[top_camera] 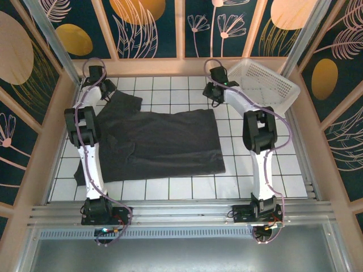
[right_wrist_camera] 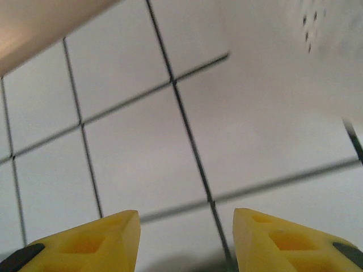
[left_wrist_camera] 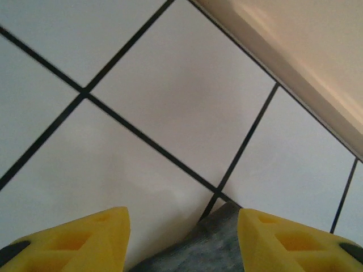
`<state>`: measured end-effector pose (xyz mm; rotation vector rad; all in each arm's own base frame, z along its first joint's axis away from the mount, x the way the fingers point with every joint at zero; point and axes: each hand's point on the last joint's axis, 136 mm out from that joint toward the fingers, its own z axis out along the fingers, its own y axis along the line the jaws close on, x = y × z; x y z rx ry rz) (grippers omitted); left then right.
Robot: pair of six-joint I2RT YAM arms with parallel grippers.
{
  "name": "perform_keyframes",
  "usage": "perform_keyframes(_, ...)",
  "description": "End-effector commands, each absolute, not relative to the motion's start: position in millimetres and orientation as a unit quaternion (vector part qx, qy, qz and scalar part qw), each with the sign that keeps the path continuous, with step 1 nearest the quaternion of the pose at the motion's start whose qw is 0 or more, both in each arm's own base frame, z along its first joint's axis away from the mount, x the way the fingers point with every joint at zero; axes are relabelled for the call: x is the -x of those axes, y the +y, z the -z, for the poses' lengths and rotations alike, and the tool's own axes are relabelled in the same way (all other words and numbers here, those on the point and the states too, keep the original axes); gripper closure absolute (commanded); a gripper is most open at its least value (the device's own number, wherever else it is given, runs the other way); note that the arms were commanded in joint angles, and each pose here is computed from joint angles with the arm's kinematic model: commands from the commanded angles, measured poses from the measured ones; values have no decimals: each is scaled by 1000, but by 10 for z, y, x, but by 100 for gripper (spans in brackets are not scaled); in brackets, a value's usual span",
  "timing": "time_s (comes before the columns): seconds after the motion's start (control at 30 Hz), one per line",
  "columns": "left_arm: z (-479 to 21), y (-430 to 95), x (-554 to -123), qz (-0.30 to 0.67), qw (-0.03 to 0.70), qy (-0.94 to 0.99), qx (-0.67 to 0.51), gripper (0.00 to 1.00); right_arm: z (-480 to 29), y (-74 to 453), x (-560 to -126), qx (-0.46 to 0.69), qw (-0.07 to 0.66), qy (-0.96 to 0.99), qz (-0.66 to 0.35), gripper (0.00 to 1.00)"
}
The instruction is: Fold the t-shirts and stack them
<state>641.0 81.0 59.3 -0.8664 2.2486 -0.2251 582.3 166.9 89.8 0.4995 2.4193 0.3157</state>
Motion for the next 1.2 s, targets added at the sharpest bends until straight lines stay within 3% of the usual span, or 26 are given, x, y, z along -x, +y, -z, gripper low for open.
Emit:
perform_keyframes(0.0, -624, 792, -6554, 92, 372, 869, 312, 46, -843, 1199, -6040, -269, 329, 903, -66, 54)
perform_keyframes(0.13, -485, 776, -6574, 93, 364, 872, 313, 45, -858, 913, -6188, -305, 331, 890, -81, 57)
perform_keyframes(0.27, -418, 704, -6618, 92, 363, 877, 301, 44, -1042, 1170, -6255, -248, 341, 897, -132, 57)
perform_keyframes(0.53, -263, 703, -6575, 51, 348, 881, 316, 40, -1228, 1529, -5958, -198, 333, 909, -155, 57)
perform_keyframes(0.77, -133, 732, -6550, 24, 320, 880, 350, 42, -1308, 1659, -5640, -177, 325, 913, -174, 57)
perform_keyframes(0.9, 113, 537, -6464, 58, 277, 889, 360, 48, -1319, 1665, -5494, -176, 322, 913, -179, 57)
perform_keyframes(1.1, 270, 231, -6322, 62, 236, 912, 330, 73, -1263, 1636, -5422, -172, 315, 917, -173, 57)
perform_keyframes(1.17, 298, 166, -6247, 53, 221, 922, 314, 78, -1213, 1607, -5418, -178, 311, 919, -164, 57)
